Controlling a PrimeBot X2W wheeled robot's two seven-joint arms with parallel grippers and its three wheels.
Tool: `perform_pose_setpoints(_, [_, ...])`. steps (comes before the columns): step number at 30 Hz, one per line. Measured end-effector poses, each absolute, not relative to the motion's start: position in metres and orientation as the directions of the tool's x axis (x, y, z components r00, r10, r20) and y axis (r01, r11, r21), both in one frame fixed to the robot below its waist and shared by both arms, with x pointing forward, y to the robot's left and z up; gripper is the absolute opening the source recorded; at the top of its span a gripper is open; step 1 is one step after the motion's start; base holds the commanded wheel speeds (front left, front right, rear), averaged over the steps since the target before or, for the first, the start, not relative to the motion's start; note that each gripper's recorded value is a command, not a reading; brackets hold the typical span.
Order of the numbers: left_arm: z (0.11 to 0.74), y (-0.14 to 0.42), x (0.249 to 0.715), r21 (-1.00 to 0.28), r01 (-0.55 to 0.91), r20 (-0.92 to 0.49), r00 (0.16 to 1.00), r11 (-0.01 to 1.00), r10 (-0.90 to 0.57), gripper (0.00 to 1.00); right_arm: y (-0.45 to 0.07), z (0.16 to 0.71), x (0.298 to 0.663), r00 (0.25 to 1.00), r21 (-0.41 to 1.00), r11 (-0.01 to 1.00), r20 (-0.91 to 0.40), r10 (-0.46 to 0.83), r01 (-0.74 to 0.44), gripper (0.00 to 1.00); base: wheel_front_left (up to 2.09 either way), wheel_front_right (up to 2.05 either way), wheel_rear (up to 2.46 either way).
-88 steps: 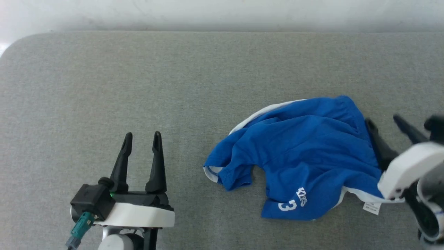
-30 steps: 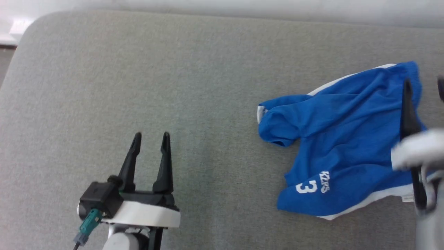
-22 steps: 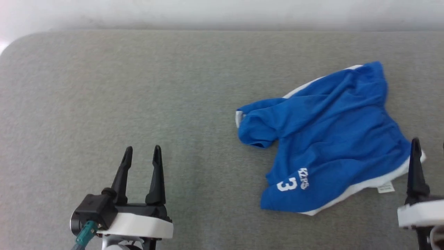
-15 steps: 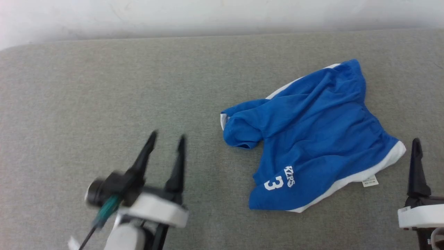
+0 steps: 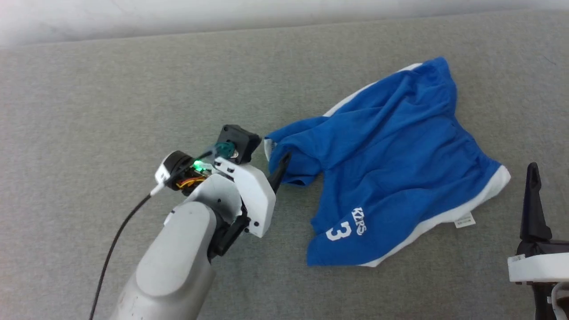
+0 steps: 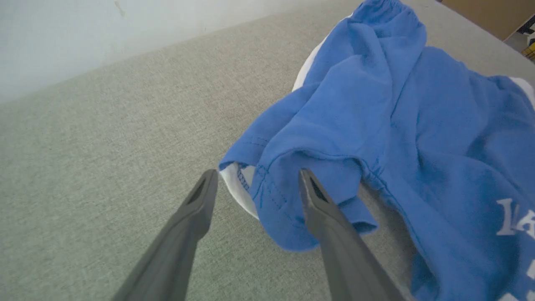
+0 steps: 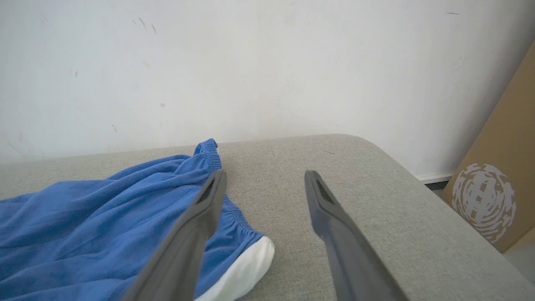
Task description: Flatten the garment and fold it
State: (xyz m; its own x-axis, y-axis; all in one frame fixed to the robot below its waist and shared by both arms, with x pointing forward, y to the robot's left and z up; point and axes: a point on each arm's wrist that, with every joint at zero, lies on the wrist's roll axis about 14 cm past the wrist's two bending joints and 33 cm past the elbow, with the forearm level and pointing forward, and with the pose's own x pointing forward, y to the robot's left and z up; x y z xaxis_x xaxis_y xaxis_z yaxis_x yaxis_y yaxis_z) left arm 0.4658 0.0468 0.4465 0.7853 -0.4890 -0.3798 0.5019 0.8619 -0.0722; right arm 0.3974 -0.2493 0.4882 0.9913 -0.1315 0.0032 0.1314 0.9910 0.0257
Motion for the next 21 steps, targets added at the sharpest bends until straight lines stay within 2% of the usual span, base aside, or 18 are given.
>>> perform_pose_setpoints(3, [0.405,0.051,0.459,-0.086,0.497,-0.553,0.697,0.864,-0.456,1.0,-0.256,0.485,0.393,0.988,0.031,0.988,-0.009,-0.152,0.152,1.0,0.0,0.0,0.0])
perform_pose_setpoints(9, [0.39,0.048,0.461,-0.098,0.487,-0.597,0.669,0.868,-0.443,1.0,-0.264,0.481,0.389,0.984,0.037,0.983,-0.021,-0.178,0.179,1.0,0.0,0.0,0.0])
perform_pose_setpoints(10, [0.39,0.045,0.462,-0.113,0.484,-0.589,0.671,0.868,-0.451,0.16,-0.265,0.48,0.388,0.983,0.039,0.982,-0.022,-0.182,0.182,1.0,0.0,0.0,0.0])
perform_pose_setpoints(11, [0.39,0.044,0.463,-0.128,0.478,-0.577,0.677,0.869,-0.457,0.0,-0.265,0.479,0.388,0.983,0.04,0.982,-0.023,-0.184,0.185,1.0,0.0,0.0,0.0])
perform_pose_setpoints(17, [0.403,0.051,0.464,-0.217,0.42,-0.496,0.73,0.881,-0.47,0.0,-0.264,0.478,0.395,0.984,0.042,0.983,-0.019,-0.179,0.18,1.0,0.0,0.0,0.0])
perform_pose_setpoints(21, [0.429,0.099,0.49,-0.119,0.391,-0.436,0.805,0.913,-0.402,0.0,-0.26,0.474,0.4,0.986,0.042,0.985,-0.025,-0.167,0.168,1.0,0.0,0.0,0.0])
